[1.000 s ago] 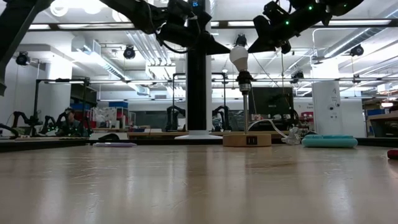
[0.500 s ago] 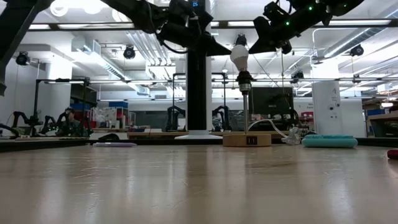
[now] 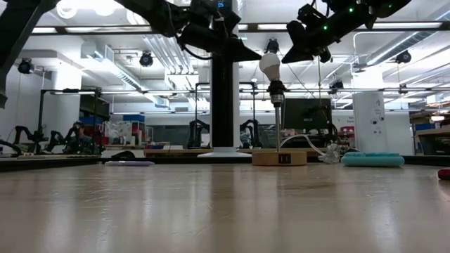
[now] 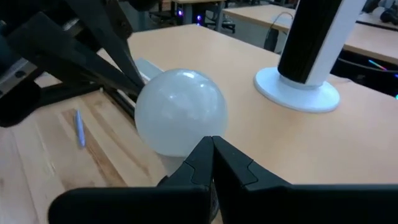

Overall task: Screw lightbulb
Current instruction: Insert the lightbulb into the lamp

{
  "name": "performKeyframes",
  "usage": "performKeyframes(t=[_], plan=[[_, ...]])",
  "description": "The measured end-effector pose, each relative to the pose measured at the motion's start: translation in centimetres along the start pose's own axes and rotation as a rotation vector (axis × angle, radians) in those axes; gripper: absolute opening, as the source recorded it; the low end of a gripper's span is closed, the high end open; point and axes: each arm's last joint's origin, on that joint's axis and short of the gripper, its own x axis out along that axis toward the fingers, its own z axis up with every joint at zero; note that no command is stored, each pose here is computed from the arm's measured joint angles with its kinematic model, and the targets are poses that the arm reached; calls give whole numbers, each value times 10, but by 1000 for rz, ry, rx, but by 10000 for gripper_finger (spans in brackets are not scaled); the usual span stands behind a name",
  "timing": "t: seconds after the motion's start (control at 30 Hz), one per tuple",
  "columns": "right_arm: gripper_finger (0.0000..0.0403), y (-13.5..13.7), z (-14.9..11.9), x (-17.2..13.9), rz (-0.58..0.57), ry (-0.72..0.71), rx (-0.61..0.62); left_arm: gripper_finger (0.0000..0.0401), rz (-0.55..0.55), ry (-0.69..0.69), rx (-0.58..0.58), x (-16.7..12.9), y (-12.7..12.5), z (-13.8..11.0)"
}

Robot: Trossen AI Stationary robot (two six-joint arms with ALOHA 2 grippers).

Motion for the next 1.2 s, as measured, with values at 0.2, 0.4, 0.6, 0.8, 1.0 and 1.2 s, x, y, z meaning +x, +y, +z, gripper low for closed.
performKeyframes(t=[0.2,0.4,0.6,0.8,1.0,1.2], plan=[[2,-2,2,-3,-35,-14,0,0,28,71,-14,-7,3,0],[2,-3,3,3,-40,-43,-9,0,20,84,-18,1,0,-8],[2,-2,2,8,-34,-37,-19,0,34,55,-9,2,1,-7],[2,-1,3,6,-9,-46,-15,0,14,-12,5,3,2,-2],[2,-1,2,5,-11,-40,-9,0,42,24,1,1,3,-3],[2,-2,2,4,-28,-32,-7,0,128,98,-3,-9,10,0]])
